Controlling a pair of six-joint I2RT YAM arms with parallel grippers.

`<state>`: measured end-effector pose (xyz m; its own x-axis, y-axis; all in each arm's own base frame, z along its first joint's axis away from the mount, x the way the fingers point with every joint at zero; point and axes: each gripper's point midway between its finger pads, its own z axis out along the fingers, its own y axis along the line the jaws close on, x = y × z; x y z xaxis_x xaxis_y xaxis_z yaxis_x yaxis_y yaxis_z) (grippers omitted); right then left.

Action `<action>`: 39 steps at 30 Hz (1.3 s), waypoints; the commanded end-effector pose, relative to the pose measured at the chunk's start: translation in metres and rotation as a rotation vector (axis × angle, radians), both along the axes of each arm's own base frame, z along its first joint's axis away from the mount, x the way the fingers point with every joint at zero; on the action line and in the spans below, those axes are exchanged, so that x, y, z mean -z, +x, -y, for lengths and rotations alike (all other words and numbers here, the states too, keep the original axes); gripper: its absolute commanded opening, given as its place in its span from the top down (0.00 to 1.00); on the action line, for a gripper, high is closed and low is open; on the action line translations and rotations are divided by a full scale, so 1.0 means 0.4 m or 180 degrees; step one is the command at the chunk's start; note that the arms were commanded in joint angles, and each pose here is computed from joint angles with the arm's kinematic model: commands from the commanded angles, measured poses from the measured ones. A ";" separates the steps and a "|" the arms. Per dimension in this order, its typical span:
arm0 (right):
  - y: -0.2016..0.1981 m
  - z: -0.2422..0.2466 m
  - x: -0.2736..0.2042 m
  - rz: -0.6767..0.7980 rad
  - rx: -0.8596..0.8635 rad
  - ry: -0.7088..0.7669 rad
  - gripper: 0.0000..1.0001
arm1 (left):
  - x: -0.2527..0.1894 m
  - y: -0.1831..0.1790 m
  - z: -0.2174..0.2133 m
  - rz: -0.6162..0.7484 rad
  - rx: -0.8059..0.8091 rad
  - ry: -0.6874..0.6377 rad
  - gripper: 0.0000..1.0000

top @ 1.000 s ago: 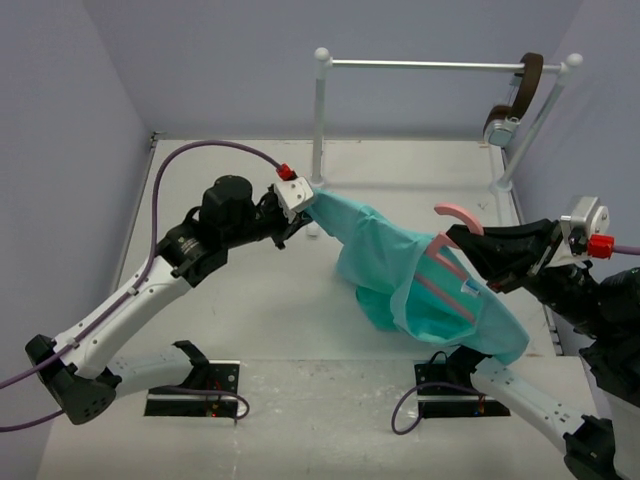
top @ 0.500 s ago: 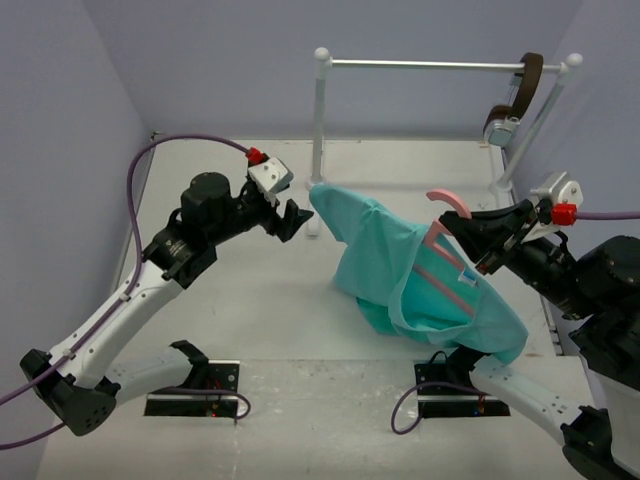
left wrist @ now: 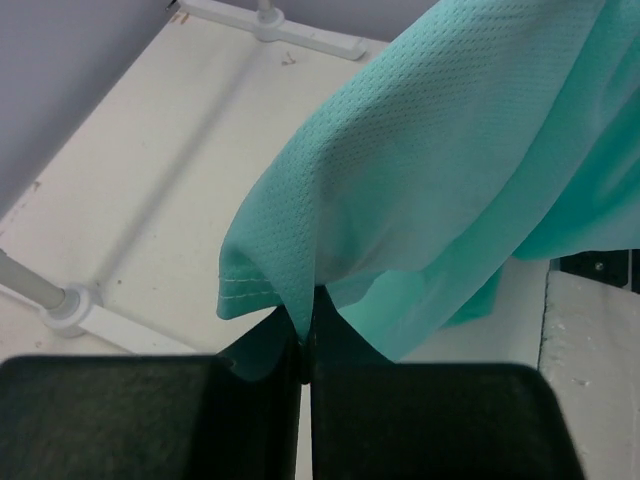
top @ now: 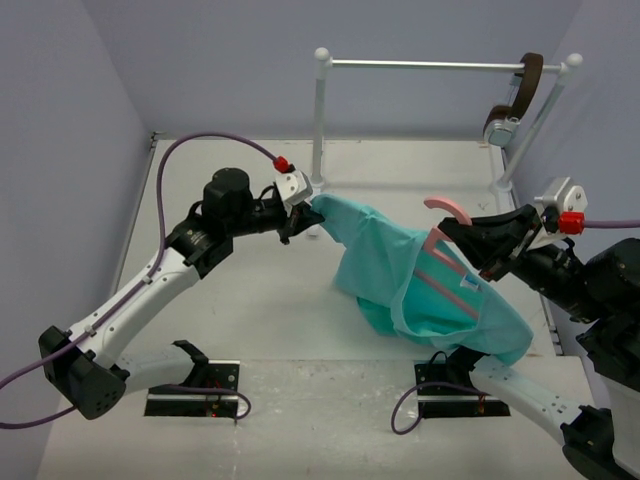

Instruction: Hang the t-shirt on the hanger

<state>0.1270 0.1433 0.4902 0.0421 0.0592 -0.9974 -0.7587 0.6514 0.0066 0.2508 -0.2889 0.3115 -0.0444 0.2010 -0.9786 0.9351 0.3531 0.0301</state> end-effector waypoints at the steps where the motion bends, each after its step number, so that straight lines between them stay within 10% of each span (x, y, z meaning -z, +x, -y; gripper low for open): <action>1: 0.000 0.015 -0.027 0.0112 0.0083 0.0032 1.00 | -0.081 0.023 -0.007 0.0254 -0.0146 -0.0165 1.00; 11: 0.005 0.046 -0.055 0.0174 0.0287 0.0107 1.00 | -0.143 0.191 -0.182 0.0119 -0.1958 -0.0280 1.00; 23: -0.023 0.038 -0.067 0.0196 0.0117 0.0095 1.00 | -0.139 0.256 -0.222 -0.0194 -0.2365 -0.0463 1.00; 26: -0.007 0.036 -0.060 0.0165 0.0176 0.0062 1.00 | -0.149 0.239 -0.185 -0.0225 -0.2067 -0.0522 0.87; 31: 0.024 0.033 -0.049 0.0159 0.0277 -0.0054 1.00 | -0.169 0.279 -0.257 -0.0319 -0.2451 -0.0663 0.97; 35: 0.041 0.036 -0.070 0.0138 0.0366 -0.0030 1.00 | -0.217 0.262 -0.253 -0.0301 -0.2219 -0.0777 0.09; 39: 0.023 0.004 -0.132 0.0143 0.0104 -0.0025 1.00 | -0.319 0.200 -0.273 -0.0061 -0.2134 -0.1070 0.00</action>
<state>0.1416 0.1346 0.5071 0.0313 0.0210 -0.9993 -0.7000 0.7141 -0.0069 0.3602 -0.1832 0.3705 -0.2149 -0.0930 -0.9722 0.4496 0.8742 -0.1831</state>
